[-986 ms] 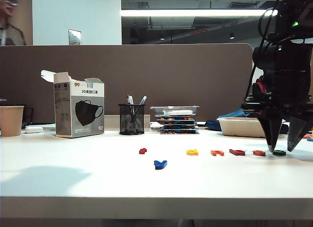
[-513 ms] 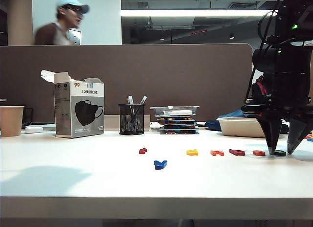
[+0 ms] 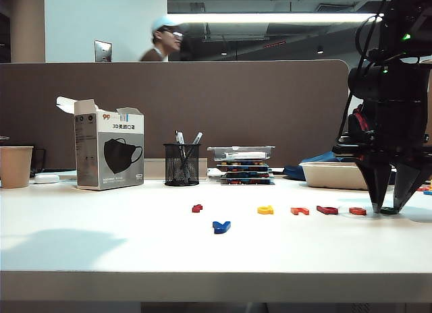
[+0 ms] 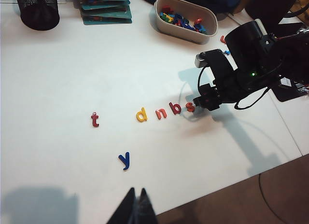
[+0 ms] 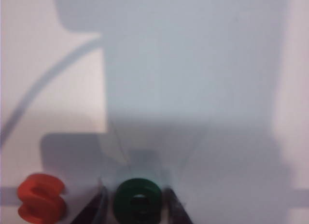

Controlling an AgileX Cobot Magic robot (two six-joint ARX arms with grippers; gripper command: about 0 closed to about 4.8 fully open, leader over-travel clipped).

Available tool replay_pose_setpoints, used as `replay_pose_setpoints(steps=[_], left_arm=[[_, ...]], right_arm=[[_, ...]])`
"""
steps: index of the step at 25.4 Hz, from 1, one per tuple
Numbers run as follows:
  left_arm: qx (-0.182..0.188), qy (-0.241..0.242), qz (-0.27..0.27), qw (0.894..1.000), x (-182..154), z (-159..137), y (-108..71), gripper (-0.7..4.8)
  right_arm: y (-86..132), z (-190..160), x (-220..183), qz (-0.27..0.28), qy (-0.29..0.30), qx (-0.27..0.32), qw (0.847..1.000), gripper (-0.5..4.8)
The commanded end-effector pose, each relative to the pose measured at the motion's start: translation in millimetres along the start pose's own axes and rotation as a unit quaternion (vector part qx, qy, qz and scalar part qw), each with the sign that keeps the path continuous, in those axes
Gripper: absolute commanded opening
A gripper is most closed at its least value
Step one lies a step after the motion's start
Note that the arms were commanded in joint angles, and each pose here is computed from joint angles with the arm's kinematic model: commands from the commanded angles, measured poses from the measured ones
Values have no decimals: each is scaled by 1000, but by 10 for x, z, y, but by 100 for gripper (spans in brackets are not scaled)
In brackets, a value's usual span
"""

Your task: Select the appropriate letters from the row of letter magnets placed on the table to arrange into the word "yes".

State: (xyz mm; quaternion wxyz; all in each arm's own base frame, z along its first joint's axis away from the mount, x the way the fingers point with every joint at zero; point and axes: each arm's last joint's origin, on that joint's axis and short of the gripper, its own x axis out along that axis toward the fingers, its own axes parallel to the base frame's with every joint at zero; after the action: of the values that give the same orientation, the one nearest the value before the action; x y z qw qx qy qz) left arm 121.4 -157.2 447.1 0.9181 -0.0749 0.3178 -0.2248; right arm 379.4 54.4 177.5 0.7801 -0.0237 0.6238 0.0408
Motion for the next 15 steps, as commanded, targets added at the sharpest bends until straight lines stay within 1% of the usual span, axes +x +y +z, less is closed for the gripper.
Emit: replay_pose_setpoints(steps=[1, 7, 8, 12, 13, 14, 15], left_arm=[[-1, -4, -2, 1000, -14, 11, -1, -5], [-1, -4, -2, 1000, -14, 11, -1, -5], [-1, -4, -3, 1000, -14, 11, -1, -5], [-1, -4, -2, 1000, -14, 11, -1, -5], [-1, -4, -2, 1000, -14, 11, -1, -5], [-1, -5, -3, 1000, -14, 11, -1, -5], [-1, -5, -2, 1000, -14, 11, -1, -5]], right_arm=[[0, 11, 3, 0, -3, -2, 1000, 144], [1, 14, 2, 0, -4, -2, 1000, 142], [1, 15, 2, 0, -5, -2, 1000, 113], [1, 23, 2, 0, -9, -2, 1000, 106], [1, 23, 2, 0, -9, -2, 1000, 101], [1, 23, 2, 0, -9, -2, 1000, 84], [0, 23, 2, 0, -9, -2, 1000, 84]])
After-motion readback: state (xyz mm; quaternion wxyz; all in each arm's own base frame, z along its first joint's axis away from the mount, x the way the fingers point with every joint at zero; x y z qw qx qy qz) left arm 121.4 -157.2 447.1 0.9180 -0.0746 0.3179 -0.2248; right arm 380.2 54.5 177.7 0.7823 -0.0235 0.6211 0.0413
